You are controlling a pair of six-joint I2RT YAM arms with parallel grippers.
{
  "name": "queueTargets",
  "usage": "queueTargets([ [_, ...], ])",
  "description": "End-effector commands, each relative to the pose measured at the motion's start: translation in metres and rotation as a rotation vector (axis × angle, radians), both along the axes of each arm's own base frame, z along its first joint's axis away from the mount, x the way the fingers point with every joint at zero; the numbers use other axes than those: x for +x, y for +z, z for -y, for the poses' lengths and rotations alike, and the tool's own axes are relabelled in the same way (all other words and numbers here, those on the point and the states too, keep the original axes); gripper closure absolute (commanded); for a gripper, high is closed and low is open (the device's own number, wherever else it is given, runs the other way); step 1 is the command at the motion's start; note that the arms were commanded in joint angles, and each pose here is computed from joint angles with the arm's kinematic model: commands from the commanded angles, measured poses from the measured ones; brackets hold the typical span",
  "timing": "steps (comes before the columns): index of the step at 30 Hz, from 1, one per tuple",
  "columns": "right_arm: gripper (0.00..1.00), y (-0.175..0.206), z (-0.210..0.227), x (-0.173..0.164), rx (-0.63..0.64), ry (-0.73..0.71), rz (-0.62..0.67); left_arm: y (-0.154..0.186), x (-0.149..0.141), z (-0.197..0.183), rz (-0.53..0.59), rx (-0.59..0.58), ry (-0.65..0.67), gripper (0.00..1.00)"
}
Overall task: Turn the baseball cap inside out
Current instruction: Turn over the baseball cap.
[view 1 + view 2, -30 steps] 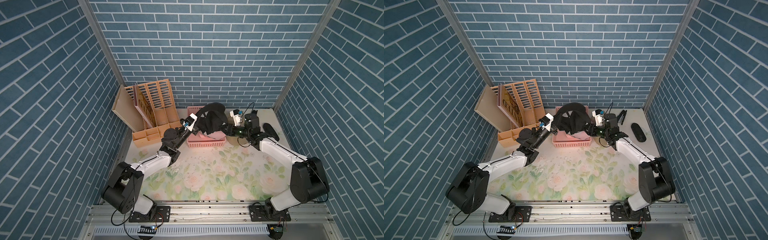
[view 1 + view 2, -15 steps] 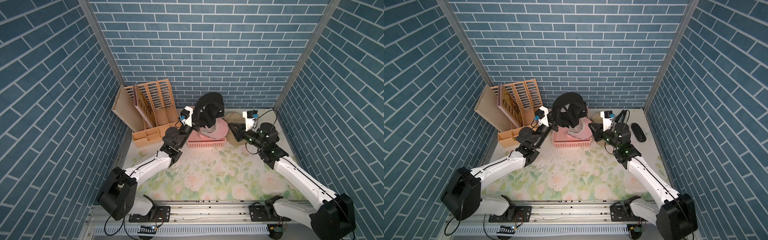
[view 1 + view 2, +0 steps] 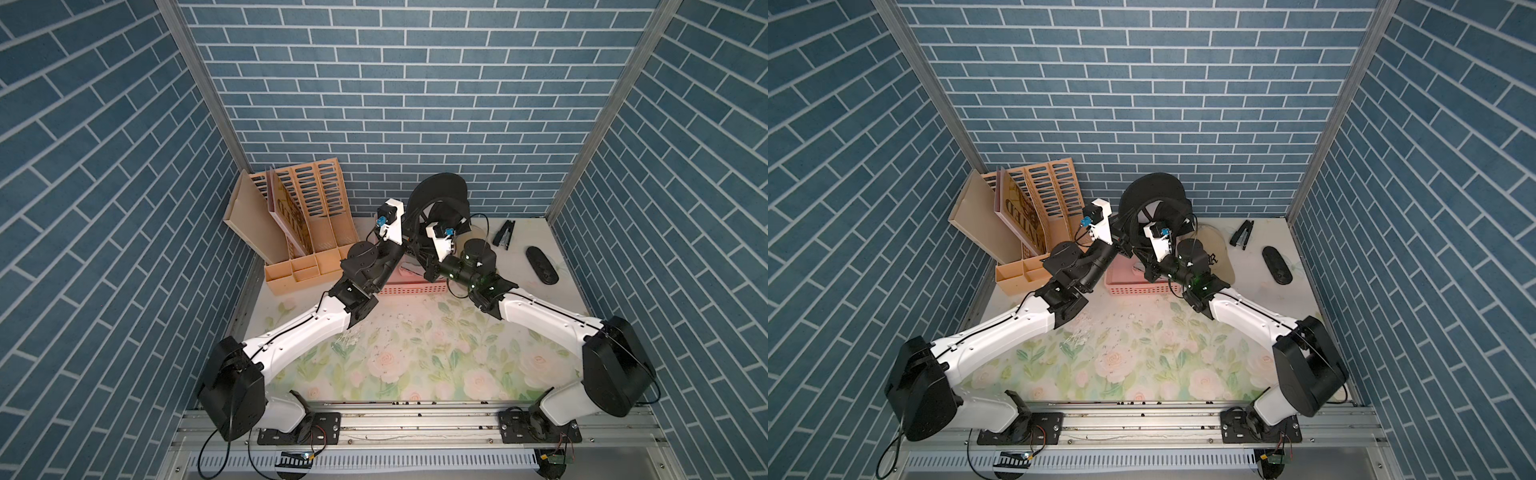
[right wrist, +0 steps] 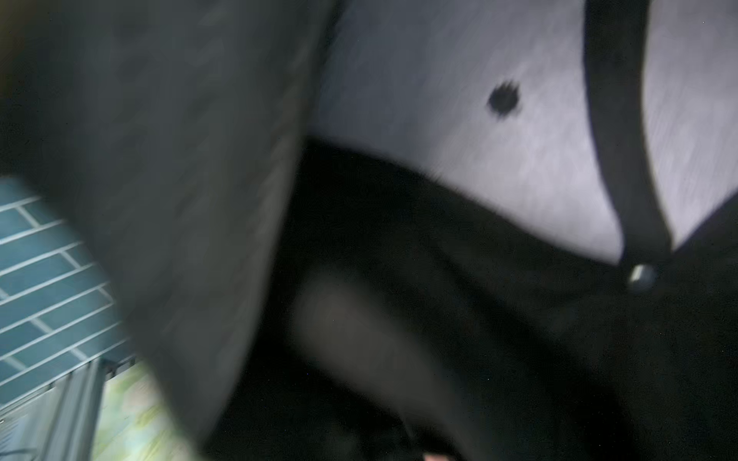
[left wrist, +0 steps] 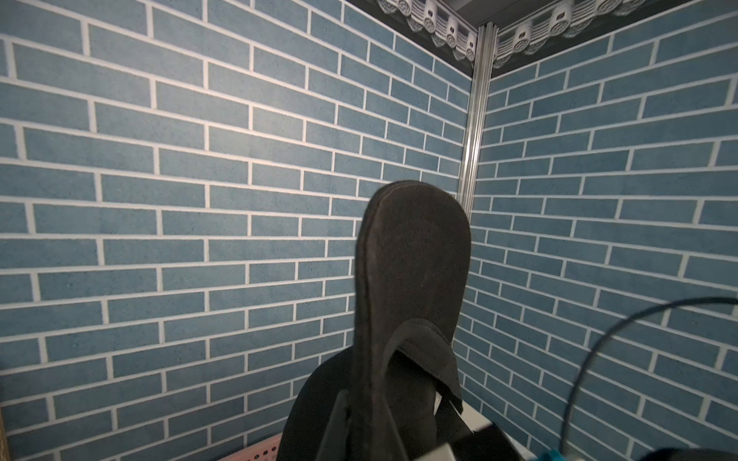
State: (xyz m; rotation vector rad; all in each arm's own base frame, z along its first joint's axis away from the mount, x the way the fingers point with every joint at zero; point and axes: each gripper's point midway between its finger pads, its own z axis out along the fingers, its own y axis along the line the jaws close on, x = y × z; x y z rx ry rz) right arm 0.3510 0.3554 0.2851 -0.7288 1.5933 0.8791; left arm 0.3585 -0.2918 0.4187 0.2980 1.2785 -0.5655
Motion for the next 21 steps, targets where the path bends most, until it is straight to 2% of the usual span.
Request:
queueTargets([
  [1,1.00,0.035,-0.003,0.009,0.037,-0.006,0.110,0.014,-0.004,-0.015,0.011,-0.005,0.076,1.00],
  [2,1.00,0.035,-0.003,0.007,0.037,0.002,0.110,0.014,-0.002,-0.021,0.004,-0.012,0.114,1.00],
  [4,0.69,0.034,0.000,-0.001,0.040,0.011,0.113,0.015,0.006,-0.039,-0.023,-0.043,0.218,1.00],
  [6,0.50,0.030,0.004,-0.007,0.038,0.005,0.109,0.015,0.015,-0.050,-0.056,-0.067,0.304,1.00],
  [7,0.46,0.026,0.006,-0.009,0.031,-0.008,0.102,0.015,0.020,-0.056,-0.078,-0.079,0.351,1.00],
  [13,0.36,0.009,0.008,-0.026,0.007,-0.094,0.075,0.009,0.056,-0.071,-0.235,-0.138,0.601,1.00],
  [18,0.30,0.013,-0.001,-0.027,0.032,-0.286,0.172,0.001,0.064,-0.073,-0.335,-0.277,0.636,1.00],
  [21,0.29,0.017,0.001,-0.025,0.036,-0.429,0.263,-0.001,0.070,-0.067,-0.381,-0.300,0.635,1.00],
])
